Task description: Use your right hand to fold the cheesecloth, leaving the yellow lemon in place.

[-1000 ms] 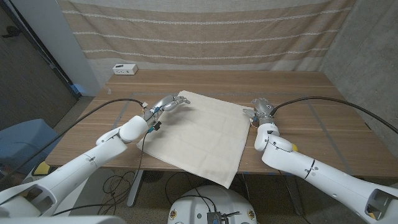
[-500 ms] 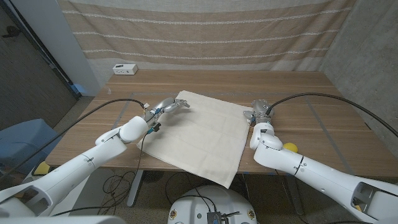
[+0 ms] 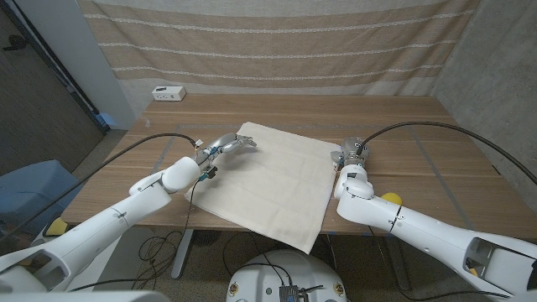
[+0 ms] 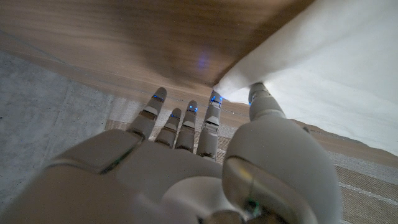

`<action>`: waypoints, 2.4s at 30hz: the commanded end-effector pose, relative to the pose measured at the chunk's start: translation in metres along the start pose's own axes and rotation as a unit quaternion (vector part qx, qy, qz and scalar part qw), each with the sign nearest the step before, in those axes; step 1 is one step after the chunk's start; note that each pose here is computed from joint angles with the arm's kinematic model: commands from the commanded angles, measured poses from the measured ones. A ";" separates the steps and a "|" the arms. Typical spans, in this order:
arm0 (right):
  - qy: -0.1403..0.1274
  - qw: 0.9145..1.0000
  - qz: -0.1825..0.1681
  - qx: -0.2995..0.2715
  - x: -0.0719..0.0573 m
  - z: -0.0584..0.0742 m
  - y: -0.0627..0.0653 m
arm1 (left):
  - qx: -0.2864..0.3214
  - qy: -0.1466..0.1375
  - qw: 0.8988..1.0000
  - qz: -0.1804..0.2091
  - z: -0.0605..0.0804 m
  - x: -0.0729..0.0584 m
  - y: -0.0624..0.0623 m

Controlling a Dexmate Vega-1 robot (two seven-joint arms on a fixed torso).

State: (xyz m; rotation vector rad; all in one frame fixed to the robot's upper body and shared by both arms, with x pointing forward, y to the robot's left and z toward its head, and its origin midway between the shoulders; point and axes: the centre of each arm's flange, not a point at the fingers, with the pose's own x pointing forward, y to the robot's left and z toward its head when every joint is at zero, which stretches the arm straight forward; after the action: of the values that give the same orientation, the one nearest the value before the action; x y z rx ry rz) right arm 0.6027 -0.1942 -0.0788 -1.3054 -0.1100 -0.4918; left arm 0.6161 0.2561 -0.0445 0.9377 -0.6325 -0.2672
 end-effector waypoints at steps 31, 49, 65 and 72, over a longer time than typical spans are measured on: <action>-0.136 0.923 -0.127 0.337 -0.009 -0.007 -0.029 | -0.014 0.020 0.993 -0.119 0.002 0.030 -0.044; -0.262 0.837 -0.070 0.475 -0.002 0.044 -0.051 | -0.023 0.024 0.994 -0.104 0.003 0.028 -0.040; -0.327 0.809 -0.042 0.487 -0.003 0.090 -0.068 | 0.071 0.034 0.995 -0.054 0.018 0.016 -0.040; -0.348 0.802 -0.029 0.485 -0.001 0.112 -0.072 | 0.080 0.033 0.996 -0.035 0.021 0.011 -0.036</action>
State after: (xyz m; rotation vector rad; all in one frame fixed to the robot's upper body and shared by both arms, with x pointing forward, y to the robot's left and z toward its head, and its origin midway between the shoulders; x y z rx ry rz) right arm 0.5902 -0.1303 -0.0025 -0.4034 -0.8683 -0.0197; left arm 0.6238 0.2139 -0.0667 1.0612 -0.5189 -0.3475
